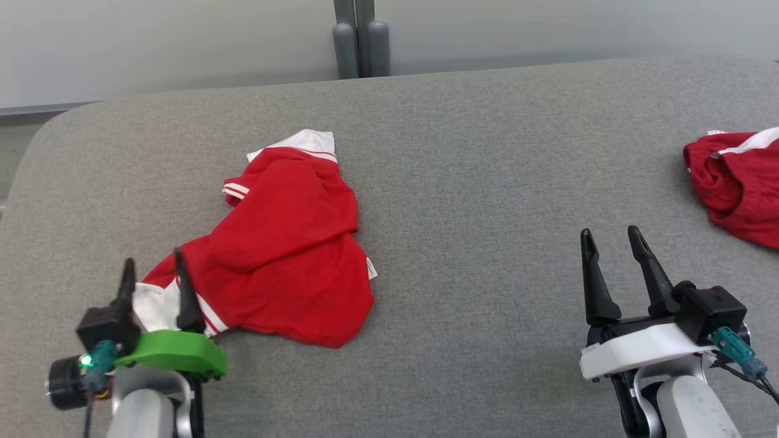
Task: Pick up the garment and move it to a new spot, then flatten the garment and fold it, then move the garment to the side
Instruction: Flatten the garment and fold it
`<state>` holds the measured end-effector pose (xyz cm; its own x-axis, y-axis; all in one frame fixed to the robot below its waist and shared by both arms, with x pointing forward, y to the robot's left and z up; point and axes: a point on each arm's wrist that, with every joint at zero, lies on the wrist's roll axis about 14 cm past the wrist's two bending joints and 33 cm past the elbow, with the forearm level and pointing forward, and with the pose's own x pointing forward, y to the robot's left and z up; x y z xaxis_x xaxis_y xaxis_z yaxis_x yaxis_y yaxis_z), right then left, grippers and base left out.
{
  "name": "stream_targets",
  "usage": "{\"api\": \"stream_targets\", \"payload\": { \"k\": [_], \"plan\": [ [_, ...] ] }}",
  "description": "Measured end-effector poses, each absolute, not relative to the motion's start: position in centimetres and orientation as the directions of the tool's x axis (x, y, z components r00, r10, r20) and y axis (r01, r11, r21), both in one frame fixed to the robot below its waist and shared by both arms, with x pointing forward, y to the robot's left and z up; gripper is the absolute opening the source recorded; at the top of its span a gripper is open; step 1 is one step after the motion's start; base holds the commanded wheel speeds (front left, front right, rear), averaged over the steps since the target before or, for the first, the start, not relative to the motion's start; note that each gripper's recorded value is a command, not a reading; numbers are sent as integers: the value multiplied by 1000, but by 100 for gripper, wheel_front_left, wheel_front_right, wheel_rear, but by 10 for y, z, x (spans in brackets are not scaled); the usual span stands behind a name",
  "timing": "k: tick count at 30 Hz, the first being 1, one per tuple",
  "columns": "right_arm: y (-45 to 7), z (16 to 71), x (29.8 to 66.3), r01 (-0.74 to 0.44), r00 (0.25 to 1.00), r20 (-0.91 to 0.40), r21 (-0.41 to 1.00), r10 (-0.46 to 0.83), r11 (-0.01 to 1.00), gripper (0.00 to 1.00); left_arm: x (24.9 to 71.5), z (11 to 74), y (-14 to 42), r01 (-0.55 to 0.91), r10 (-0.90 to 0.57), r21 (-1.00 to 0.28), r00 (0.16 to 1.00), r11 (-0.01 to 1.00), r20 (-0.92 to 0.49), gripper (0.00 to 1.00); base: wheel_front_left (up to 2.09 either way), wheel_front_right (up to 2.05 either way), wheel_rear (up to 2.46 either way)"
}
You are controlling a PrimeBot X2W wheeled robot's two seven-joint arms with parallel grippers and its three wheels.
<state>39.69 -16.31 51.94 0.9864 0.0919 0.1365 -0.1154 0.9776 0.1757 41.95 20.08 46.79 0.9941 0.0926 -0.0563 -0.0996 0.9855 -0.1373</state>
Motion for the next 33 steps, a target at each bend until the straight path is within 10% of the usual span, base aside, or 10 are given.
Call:
{"api": "stream_targets", "payload": {
  "k": [13,26,27,28,30,33],
  "plan": [
    [-167,519,392,-104,988,132,174,82,979,100,394,436,28,449,-458,-93,864,889,-209,100,0,0,0],
    [-204,511,384,8,994,104,172,-26,985,100,419,389,16,450,-376,106,836,887,-400,100,0,0,0],
    [-205,510,384,11,994,102,173,-29,985,100,420,386,18,446,-366,120,837,887,-407,95,0,0,0],
    [-205,510,384,14,994,101,174,-32,985,100,421,386,19,442,-359,127,839,888,-409,47,0,0,0],
    [-204,510,385,10,994,103,177,-29,984,100,422,386,21,438,-351,142,843,888,-407,0,0,0,0],
    [-200,511,386,-2,994,108,181,-18,983,100,422,387,23,433,-346,145,847,890,-404,0,0,0,0]
  ]
}}
